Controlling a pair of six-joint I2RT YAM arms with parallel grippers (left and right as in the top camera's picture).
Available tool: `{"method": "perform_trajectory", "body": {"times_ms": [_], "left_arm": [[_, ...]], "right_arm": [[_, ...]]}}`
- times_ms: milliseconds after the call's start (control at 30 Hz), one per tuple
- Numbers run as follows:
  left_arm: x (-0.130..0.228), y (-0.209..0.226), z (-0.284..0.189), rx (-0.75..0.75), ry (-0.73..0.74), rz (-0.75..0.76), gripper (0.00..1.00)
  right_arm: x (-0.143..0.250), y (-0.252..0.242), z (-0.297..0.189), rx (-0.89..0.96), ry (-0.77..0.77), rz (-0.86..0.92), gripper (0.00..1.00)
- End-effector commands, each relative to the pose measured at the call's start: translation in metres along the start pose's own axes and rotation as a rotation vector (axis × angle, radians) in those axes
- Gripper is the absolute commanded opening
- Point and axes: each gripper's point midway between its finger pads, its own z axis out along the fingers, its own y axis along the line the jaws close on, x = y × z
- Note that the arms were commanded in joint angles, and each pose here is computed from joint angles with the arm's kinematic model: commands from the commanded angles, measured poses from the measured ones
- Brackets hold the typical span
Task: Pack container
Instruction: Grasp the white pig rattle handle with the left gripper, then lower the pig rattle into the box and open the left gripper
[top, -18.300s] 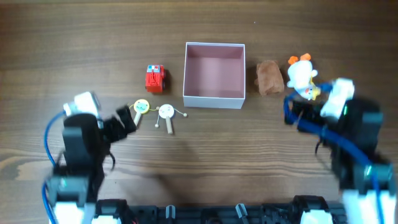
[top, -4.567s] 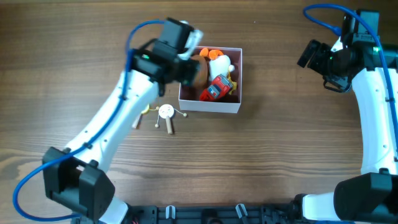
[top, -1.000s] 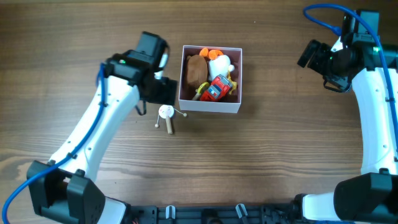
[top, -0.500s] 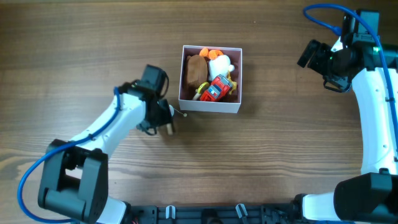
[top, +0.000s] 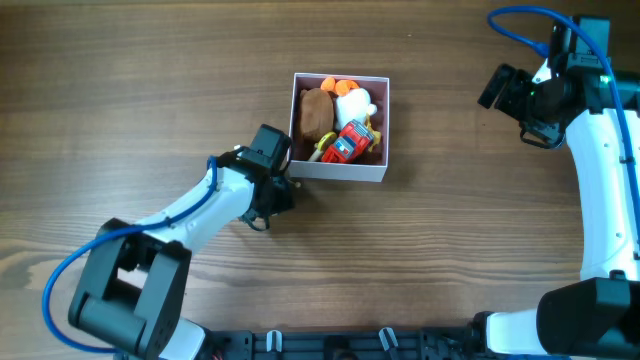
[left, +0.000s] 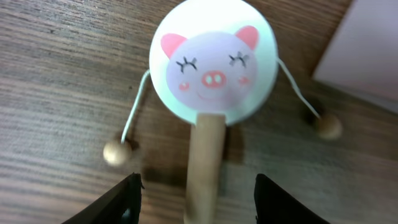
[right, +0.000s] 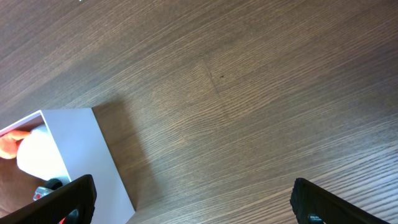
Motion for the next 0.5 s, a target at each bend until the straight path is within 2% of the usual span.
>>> {"method": "perform_trajectory", "body": {"times_ms": [0, 133, 233, 367, 433, 467], "left_arm": [[0.002, 0.006, 0.019, -0.041, 0.013, -0.032, 0.57], [0.002, 0.006, 0.029, -0.046, 0.02, -0.028, 0.49], [0.001, 0.005, 0.03, -0.043, 0.015, -0.024, 0.37], [-0.002, 0.001, 0.026, -0.022, 0.005, 0.041, 0.35], [-0.003, -0.001, 0.023, -0.013, 0.001, 0.075, 0.28], [-0.003, -0.003, 0.018, 0.002, -0.005, 0.106, 0.21]], "right_arm": [[0.001, 0.002, -0.001, -0.014, 0.0, -0.008, 1.0], [0.001, 0.002, -0.001, -0.014, 0.0, -0.008, 1.0], [0.001, 0.002, -0.001, -0.014, 0.0, -0.008, 1.0], [0.001, 0.002, -0.001, -0.014, 0.0, -0.008, 1.0], [0.001, 0.002, -0.001, -0.014, 0.0, -0.008, 1.0], [0.001, 0.002, -0.001, -0.014, 0.0, -0.008, 1.0]]}}
